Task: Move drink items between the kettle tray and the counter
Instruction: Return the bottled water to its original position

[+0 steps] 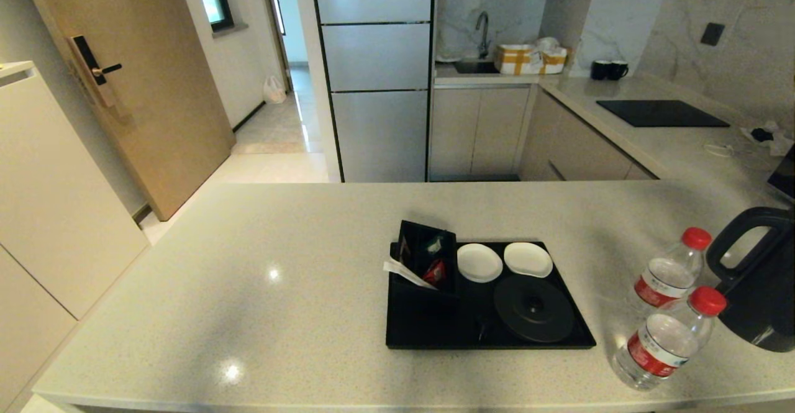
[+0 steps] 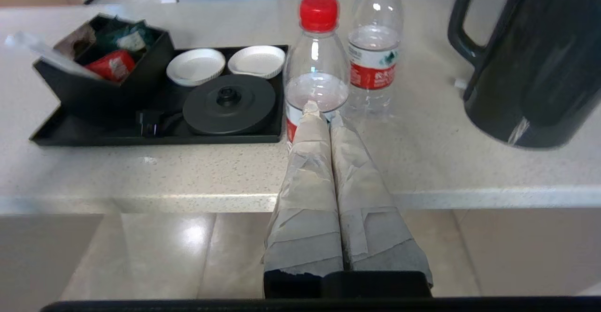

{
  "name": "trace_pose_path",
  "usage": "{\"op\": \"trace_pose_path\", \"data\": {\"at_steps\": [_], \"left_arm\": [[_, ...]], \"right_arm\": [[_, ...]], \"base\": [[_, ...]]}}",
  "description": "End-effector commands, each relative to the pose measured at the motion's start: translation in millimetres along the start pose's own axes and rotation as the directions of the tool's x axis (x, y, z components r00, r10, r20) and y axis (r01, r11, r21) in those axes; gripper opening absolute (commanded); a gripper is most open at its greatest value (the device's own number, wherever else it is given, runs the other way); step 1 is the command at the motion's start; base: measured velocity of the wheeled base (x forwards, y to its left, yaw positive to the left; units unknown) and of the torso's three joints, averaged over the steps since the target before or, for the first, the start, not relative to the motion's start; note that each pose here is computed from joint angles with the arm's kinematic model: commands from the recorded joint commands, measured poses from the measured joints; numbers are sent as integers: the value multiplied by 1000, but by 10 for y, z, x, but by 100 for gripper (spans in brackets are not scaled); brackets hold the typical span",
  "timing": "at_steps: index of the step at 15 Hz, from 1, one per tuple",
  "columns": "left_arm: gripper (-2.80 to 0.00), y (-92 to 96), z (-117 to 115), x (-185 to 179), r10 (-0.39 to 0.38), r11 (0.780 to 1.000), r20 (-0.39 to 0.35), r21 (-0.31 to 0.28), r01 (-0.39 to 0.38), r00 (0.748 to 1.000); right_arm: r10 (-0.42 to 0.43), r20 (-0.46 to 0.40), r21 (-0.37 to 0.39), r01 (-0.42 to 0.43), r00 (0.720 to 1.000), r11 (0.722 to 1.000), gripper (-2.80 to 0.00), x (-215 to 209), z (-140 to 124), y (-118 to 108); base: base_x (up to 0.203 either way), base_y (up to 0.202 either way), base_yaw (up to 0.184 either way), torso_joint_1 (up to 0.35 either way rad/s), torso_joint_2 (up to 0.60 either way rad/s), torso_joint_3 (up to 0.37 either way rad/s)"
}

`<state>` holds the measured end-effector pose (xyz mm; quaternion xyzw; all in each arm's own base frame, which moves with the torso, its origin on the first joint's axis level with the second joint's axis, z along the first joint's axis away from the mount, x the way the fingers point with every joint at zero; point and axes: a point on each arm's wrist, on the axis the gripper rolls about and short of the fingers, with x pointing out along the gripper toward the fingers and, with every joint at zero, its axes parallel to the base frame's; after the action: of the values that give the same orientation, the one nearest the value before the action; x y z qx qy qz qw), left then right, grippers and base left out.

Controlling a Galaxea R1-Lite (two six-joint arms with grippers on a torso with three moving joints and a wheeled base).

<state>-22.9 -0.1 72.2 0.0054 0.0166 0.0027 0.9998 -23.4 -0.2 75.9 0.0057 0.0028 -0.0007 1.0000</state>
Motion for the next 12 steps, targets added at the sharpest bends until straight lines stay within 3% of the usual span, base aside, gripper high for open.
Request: {"op": "trace_pose_path", "data": {"at_steps": [1, 12], "left_arm": [[-280, 0, -2, 0, 1, 1000, 0, 0, -1, 1000], [-280, 0, -2, 0, 1, 1000, -1, 0, -1, 1000]], "right_arm": [[-2, 1, 4, 2, 1000, 1000, -280, 2, -1, -1], [0, -2, 4, 0, 1000, 1000, -280, 5, 0, 0]], "base": [[0, 0, 0, 0, 0, 0], [0, 0, 0, 0, 0, 0]]}}
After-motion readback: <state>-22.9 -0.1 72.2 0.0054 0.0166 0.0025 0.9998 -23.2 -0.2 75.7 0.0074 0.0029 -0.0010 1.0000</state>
